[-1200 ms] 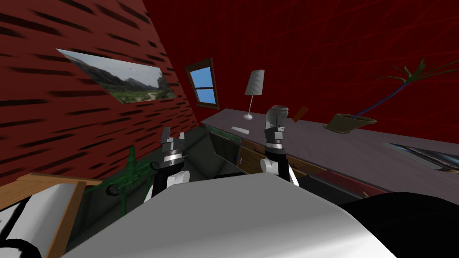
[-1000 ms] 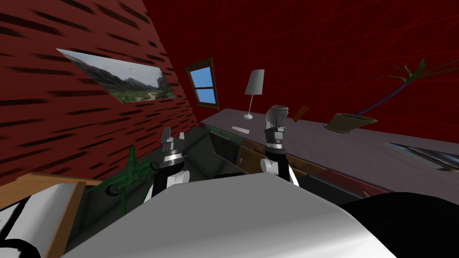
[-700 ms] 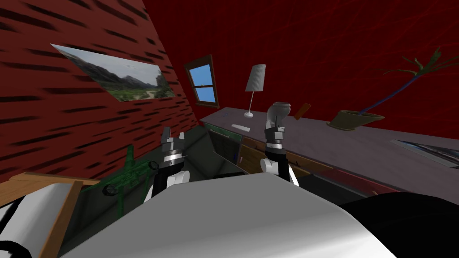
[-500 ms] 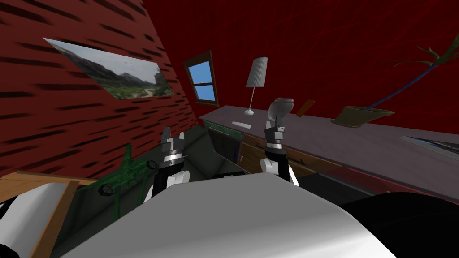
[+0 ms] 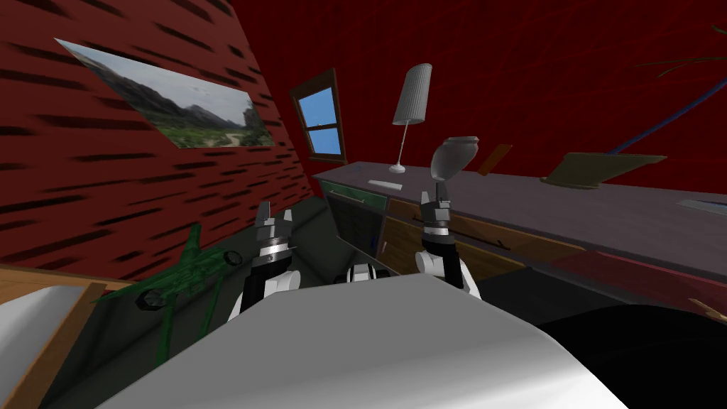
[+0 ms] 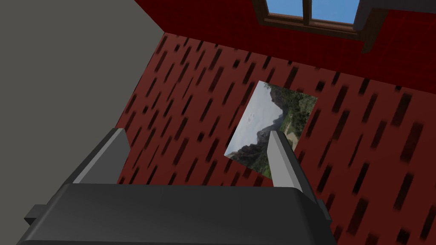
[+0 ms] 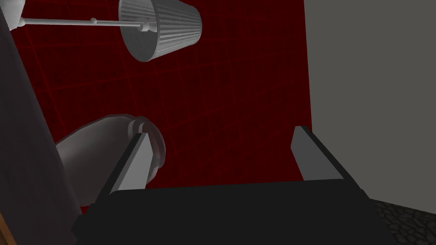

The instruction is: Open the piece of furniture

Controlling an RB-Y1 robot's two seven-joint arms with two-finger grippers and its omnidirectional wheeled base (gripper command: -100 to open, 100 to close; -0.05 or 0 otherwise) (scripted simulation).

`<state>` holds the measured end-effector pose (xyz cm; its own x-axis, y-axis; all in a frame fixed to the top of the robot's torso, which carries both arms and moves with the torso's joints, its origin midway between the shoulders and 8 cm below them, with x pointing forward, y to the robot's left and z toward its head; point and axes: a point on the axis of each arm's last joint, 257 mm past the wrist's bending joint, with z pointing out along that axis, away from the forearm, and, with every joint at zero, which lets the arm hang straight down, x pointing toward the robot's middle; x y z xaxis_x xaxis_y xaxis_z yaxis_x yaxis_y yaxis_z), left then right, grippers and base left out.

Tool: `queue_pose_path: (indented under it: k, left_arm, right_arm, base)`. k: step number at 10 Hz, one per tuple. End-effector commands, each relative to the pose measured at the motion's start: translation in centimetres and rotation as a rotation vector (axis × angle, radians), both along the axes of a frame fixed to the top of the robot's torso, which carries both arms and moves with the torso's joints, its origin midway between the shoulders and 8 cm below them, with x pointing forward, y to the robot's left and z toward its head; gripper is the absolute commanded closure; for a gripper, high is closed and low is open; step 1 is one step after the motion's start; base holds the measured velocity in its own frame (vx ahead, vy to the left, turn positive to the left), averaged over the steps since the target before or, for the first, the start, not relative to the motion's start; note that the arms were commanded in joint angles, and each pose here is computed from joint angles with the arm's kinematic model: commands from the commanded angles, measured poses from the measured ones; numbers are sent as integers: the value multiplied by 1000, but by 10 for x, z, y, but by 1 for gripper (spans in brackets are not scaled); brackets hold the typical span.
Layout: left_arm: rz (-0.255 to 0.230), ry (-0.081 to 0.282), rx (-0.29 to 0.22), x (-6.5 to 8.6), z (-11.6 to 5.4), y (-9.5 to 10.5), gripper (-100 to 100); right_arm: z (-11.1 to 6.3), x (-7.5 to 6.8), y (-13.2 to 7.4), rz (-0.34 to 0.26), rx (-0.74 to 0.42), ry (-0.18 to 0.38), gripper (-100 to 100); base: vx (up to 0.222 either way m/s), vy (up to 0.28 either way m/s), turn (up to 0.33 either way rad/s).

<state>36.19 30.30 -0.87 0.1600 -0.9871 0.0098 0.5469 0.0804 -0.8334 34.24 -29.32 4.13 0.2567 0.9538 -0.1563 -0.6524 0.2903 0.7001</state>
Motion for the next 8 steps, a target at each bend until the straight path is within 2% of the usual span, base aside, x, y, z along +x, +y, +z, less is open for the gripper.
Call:
queue_pose_path:
  k: [1, 5, 6, 8]
  left_arm:
    - [0, 0, 0, 0, 0, 0, 0]
    - [0, 0, 0, 0, 0, 0, 0]
    - [0, 0, 0, 0, 0, 0, 0]
    - [0, 0, 0, 0, 0, 0, 0]
  right_arm:
    - [-8, 3, 8, -4, -135, 44, -100]
    - [-14, 1, 16, -49, -377, 81, -100]
    - [-15, 1, 17, -52, -389, 83, -100]
    - [-19, -1, 18, -88, -508, 98, -100]
  base:
    - [-8, 29, 56]
    - [2, 36, 90]
    - [6, 31, 26]
    - [1, 32, 90]
